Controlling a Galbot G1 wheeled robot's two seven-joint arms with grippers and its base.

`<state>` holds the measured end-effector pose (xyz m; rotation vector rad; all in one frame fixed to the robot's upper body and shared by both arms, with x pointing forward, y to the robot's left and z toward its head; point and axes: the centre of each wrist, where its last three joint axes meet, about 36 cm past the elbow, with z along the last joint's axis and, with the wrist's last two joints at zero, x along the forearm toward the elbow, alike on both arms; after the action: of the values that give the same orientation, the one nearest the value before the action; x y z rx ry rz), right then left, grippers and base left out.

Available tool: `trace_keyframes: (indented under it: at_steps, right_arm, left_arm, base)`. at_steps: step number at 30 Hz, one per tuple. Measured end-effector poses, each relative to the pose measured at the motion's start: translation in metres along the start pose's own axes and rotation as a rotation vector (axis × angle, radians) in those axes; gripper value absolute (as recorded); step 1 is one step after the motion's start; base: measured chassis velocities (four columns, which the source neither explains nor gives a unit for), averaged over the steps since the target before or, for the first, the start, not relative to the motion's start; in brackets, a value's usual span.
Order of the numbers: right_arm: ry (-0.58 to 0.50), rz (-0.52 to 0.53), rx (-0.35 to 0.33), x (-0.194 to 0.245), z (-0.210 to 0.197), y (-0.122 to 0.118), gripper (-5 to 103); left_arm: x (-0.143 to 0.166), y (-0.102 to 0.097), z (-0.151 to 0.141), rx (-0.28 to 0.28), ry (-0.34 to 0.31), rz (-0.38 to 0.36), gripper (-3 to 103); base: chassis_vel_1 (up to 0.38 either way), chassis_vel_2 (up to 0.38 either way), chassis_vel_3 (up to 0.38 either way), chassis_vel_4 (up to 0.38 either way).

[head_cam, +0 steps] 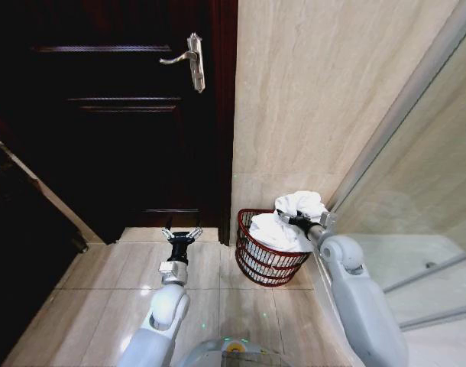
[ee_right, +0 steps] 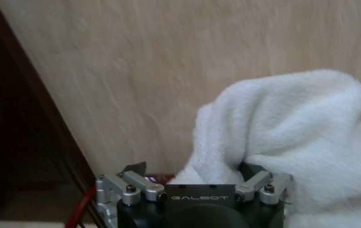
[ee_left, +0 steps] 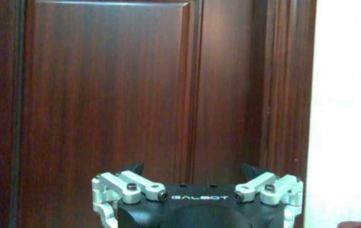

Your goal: Discard the used towel into the hamper.

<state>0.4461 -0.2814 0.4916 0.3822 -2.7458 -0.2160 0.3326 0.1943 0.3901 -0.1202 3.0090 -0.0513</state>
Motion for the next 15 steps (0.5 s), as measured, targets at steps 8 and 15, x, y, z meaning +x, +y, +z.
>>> trace_keyframes:
  at_steps: [8, 15]
  right_arm:
    - [-0.111, 0.021, 0.019, 0.028, -0.007, 0.021, 100]
    - [-0.23, 0.035, 0.068, 0.055, -0.018, 0.03, 100]
  left_arm:
    - [0.002, 0.011, -0.005, -0.011, -0.016, -0.02, 100]
    - [0.003, 0.008, -0.003, 0.0, -0.009, -0.019, 100]
  base:
    - [0.0, 0.0, 0.0, 0.0]
    - [0.0, 0.0, 0.0, 0.0]
